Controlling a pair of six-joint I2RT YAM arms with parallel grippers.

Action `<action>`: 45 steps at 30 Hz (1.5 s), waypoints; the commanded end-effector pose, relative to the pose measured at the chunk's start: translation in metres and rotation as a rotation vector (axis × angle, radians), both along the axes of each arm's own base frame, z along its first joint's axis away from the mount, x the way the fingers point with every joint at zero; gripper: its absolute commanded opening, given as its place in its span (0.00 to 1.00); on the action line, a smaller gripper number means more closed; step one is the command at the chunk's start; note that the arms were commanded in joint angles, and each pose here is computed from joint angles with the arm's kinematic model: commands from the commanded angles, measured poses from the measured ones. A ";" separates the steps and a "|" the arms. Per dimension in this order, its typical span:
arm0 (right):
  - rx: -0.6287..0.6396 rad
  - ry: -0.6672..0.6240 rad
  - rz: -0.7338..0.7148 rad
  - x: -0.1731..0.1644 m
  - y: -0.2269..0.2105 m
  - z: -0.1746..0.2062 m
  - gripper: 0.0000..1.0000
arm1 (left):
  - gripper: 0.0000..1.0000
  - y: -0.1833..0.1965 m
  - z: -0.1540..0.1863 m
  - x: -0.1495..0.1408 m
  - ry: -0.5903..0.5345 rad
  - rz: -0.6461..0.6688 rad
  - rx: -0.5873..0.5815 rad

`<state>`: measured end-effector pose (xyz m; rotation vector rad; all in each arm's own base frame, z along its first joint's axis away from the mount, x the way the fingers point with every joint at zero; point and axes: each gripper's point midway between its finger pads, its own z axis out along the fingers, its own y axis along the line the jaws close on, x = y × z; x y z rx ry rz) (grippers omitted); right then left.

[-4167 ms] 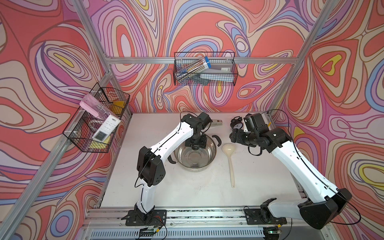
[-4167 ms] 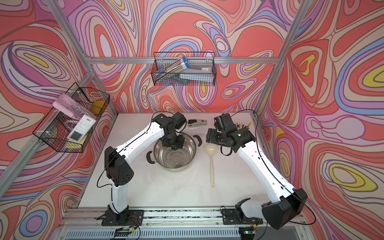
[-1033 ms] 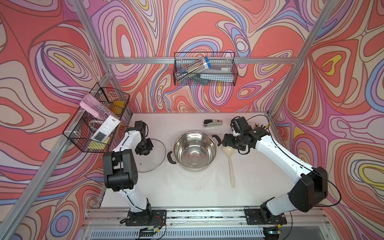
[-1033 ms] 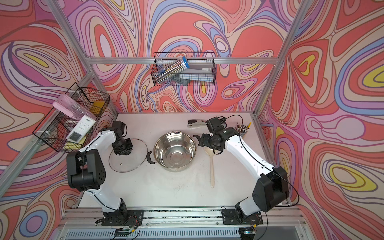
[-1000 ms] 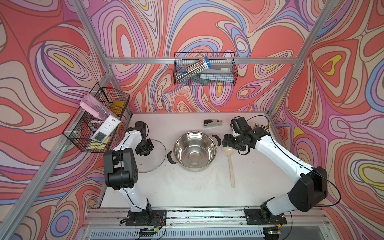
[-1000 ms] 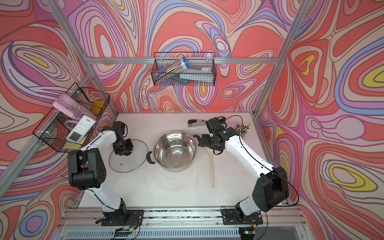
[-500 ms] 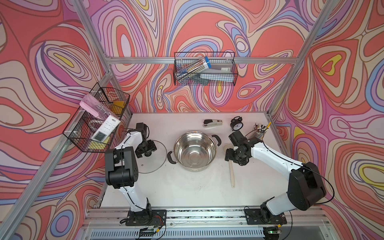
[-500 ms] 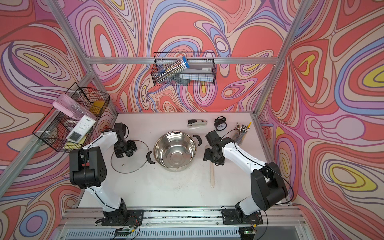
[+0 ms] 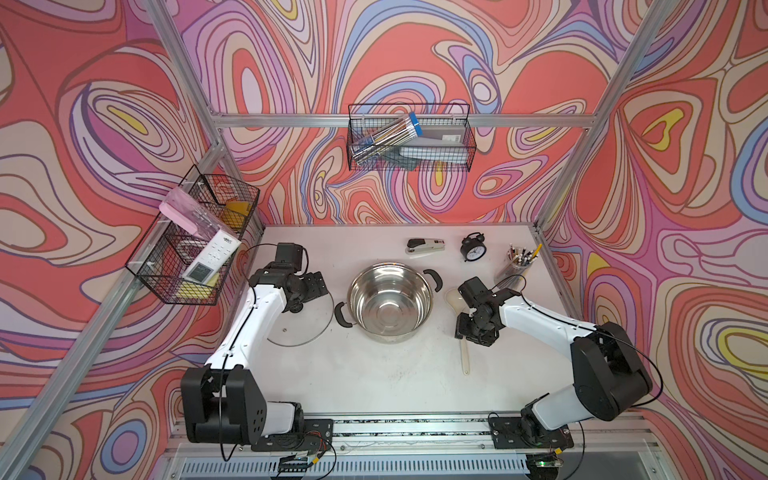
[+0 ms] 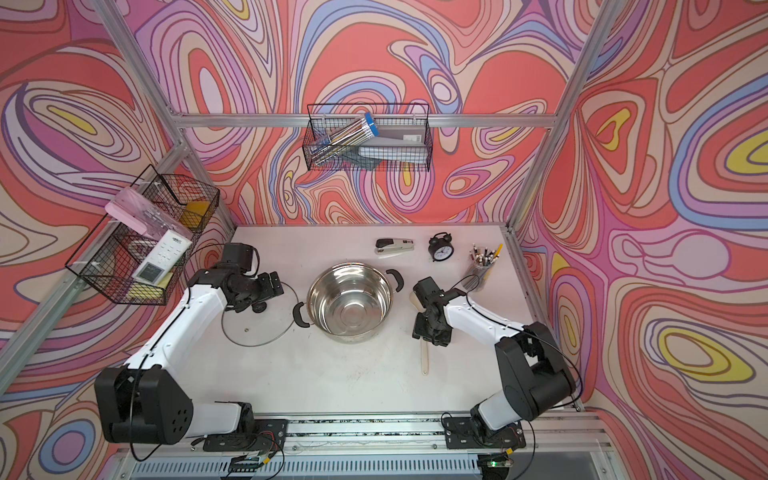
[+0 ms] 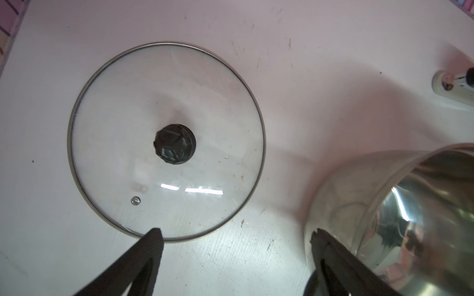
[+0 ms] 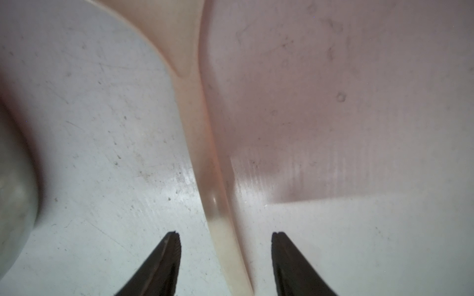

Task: Stir the soup with a spoon
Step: Place the lid at the center of the board, then pick up the spoon from the center of the board.

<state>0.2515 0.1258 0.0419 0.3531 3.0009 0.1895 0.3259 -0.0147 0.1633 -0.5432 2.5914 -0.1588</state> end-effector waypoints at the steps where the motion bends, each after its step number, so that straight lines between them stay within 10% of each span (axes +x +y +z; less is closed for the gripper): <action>1: 0.004 -0.017 0.013 0.004 0.003 -0.003 0.57 | 0.94 -0.003 0.015 -0.019 -0.041 0.048 -0.027; 22: -0.062 0.011 0.035 0.017 0.001 -0.026 0.39 | 0.99 -0.049 0.177 -0.053 -0.620 -0.072 -0.388; 37: -0.139 -0.051 0.004 0.013 -0.019 0.014 0.00 | 0.99 -0.066 0.206 -0.026 -0.679 -0.137 -0.467; 45: -0.169 -0.167 0.015 0.027 -0.027 0.081 0.00 | 0.99 -0.077 0.223 -0.018 -0.730 -0.198 -0.525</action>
